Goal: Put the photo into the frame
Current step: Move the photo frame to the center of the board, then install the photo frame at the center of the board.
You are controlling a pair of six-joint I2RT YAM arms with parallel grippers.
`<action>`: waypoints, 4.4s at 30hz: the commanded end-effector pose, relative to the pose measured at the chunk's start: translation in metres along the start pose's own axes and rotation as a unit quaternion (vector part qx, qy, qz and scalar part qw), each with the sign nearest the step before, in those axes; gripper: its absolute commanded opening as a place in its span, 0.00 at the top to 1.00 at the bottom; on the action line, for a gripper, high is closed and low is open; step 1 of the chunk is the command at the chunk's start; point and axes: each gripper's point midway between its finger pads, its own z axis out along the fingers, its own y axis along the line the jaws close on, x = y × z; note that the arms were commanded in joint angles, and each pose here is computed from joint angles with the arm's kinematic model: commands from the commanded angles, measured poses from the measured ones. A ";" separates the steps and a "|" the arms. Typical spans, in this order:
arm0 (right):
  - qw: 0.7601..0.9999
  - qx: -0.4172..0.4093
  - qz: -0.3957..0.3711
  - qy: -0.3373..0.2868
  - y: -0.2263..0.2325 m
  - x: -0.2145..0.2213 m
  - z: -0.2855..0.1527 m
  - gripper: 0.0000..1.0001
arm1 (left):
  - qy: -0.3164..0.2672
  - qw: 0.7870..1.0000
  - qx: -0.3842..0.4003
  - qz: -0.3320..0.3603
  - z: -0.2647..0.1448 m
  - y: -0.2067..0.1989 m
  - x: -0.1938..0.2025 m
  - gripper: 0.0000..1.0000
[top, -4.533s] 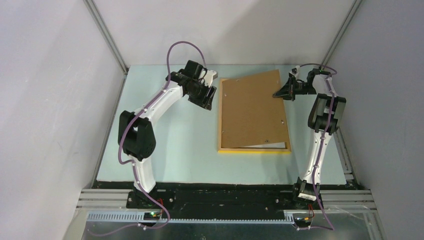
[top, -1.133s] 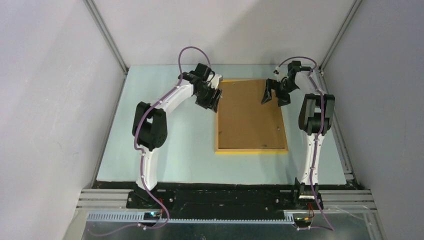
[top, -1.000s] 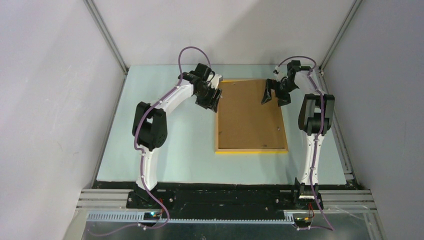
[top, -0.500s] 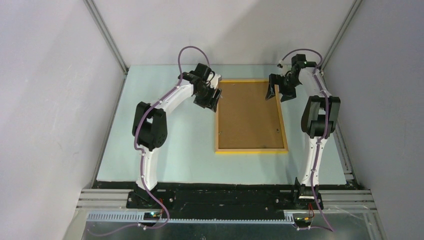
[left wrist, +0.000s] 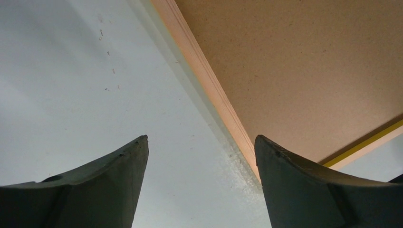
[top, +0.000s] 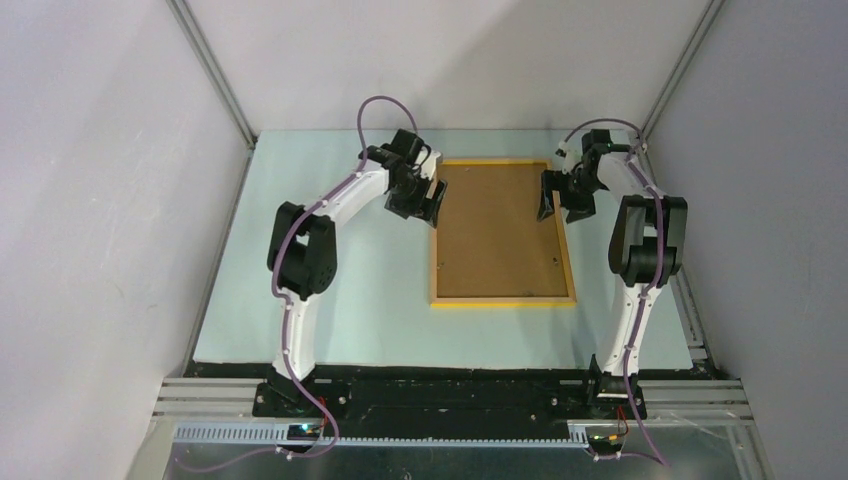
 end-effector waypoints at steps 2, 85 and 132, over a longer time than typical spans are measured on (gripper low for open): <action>0.999 0.016 -0.015 -0.036 -0.007 -0.006 -0.005 0.16 | -0.012 1.000 0.012 -0.013 0.006 -0.007 -0.011 0.12; 0.995 -0.089 -0.006 0.034 0.086 0.077 0.046 1.00 | -0.014 0.981 -0.121 -0.149 0.040 0.108 -0.012 0.68; 0.993 -0.066 0.090 -0.028 0.044 0.048 0.033 1.00 | 0.059 0.995 -0.017 0.077 -0.023 0.009 0.098 0.00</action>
